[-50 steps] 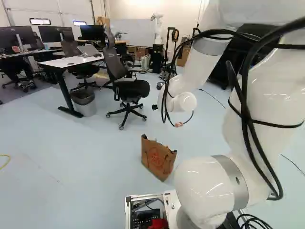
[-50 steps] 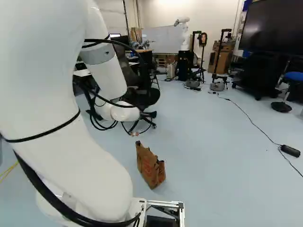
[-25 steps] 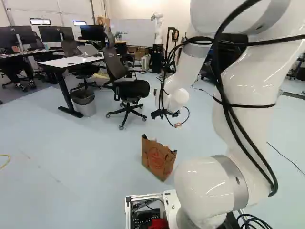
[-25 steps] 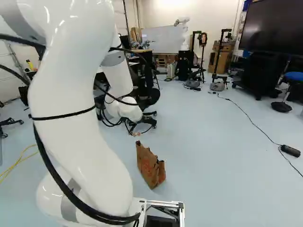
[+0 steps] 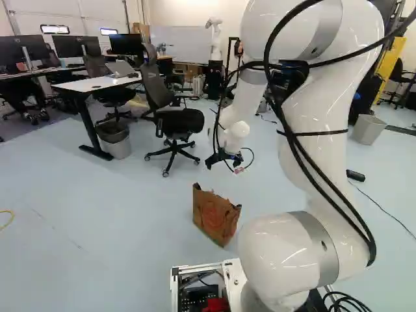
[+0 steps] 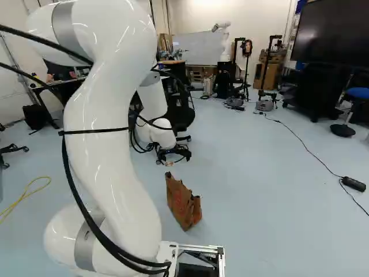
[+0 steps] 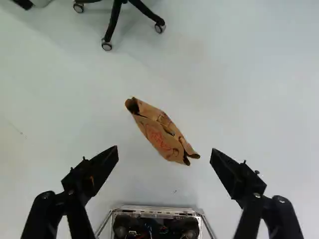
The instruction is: Pick up the grocery bag from the ground
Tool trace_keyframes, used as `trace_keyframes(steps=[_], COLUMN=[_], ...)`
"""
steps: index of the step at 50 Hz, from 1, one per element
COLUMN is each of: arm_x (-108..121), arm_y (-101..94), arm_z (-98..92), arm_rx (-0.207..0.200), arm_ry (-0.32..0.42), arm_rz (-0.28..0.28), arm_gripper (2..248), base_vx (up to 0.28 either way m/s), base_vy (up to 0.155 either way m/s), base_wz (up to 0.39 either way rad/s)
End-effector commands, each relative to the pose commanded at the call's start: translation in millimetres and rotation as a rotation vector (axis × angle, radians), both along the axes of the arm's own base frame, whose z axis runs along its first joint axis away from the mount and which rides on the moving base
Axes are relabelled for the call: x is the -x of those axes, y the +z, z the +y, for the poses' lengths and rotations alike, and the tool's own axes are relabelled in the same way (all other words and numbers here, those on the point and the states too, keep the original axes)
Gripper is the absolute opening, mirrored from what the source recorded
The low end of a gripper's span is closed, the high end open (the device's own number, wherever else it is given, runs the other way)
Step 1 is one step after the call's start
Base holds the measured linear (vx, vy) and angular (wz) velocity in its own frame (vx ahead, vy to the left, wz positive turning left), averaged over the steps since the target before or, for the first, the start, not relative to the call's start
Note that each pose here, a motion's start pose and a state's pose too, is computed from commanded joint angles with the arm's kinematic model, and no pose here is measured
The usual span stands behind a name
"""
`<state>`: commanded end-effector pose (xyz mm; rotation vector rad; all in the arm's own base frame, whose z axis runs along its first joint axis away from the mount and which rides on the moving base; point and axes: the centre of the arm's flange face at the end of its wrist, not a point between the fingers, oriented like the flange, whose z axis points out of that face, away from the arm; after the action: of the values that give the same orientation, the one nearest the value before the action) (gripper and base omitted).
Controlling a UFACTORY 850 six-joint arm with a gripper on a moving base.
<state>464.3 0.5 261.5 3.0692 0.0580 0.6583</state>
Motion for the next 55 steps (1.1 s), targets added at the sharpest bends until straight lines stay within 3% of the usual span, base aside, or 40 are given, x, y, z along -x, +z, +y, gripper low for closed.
trace_keyframes(steps=[29,55], arm_x=[-19,-43], arm_y=[-43.8,-81.7], arm_z=[-0.3,-0.3], arm_rx=[0.003,0.004], arm_ry=[-0.001,-0.001], arm_rz=[0.142,0.179], arm_gripper=[247,247], base_vx=[0.000,0.000], base_vy=[0.000,0.000], base_wz=[0.000,0.000])
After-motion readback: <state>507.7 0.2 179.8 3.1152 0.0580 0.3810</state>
